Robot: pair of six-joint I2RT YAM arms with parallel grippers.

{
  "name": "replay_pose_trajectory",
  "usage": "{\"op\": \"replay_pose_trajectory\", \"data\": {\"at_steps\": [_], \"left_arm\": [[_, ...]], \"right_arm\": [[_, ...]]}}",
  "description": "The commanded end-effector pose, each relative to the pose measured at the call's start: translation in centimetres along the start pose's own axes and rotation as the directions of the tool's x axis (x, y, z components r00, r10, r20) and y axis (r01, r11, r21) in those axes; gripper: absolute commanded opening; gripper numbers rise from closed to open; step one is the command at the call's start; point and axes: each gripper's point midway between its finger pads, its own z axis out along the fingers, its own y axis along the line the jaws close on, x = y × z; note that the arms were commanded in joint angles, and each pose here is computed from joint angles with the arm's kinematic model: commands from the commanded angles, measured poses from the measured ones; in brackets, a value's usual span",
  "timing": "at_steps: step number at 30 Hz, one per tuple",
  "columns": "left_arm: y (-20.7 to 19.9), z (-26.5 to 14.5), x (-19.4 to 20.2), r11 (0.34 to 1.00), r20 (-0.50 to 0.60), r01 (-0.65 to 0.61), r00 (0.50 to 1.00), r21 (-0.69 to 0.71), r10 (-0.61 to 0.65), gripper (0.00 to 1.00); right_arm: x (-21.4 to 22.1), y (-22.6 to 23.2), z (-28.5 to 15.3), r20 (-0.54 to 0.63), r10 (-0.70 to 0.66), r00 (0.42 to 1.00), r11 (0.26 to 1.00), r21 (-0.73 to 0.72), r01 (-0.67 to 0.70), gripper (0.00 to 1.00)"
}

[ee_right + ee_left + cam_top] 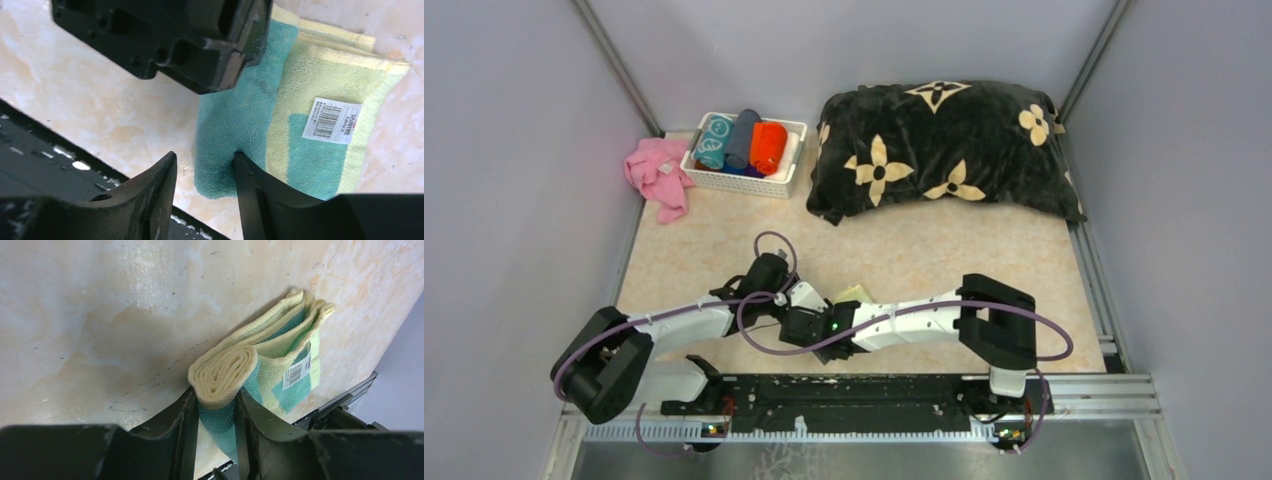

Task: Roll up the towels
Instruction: Roll the towel at the center of the board.

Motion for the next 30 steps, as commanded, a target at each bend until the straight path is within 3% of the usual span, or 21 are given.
{"op": "replay_pose_trajectory", "data": {"at_steps": [1,6,16,30], "left_arm": [[2.7,0.1,-0.4,0.993,0.044,-0.016,0.999,-0.116,0.021,0.37],[4.3,-0.4,-0.7,0.983,0.078,0.000,0.997,-0.183,0.015,0.37],[7.2,-2.8,-3.3,0.965,0.234,0.030,0.972,-0.260,0.033,0.37],[6.2,-2.1,-3.5,0.961,0.175,-0.012,0.983,-0.277,0.062,0.37]], "right_arm": [[2.9,-2.3,1.3,-0.105,-0.056,0.993,0.990,0.125,0.069,0.45],[2.7,-2.4,2.9,-0.104,-0.132,0.986,0.979,0.142,0.146,0.43],[-2.8,-1.6,4.3,0.012,-0.305,0.952,0.947,0.111,0.302,0.40],[-6.6,-2.3,-0.3,0.139,-0.349,0.927,0.936,0.102,0.337,0.53]]}}
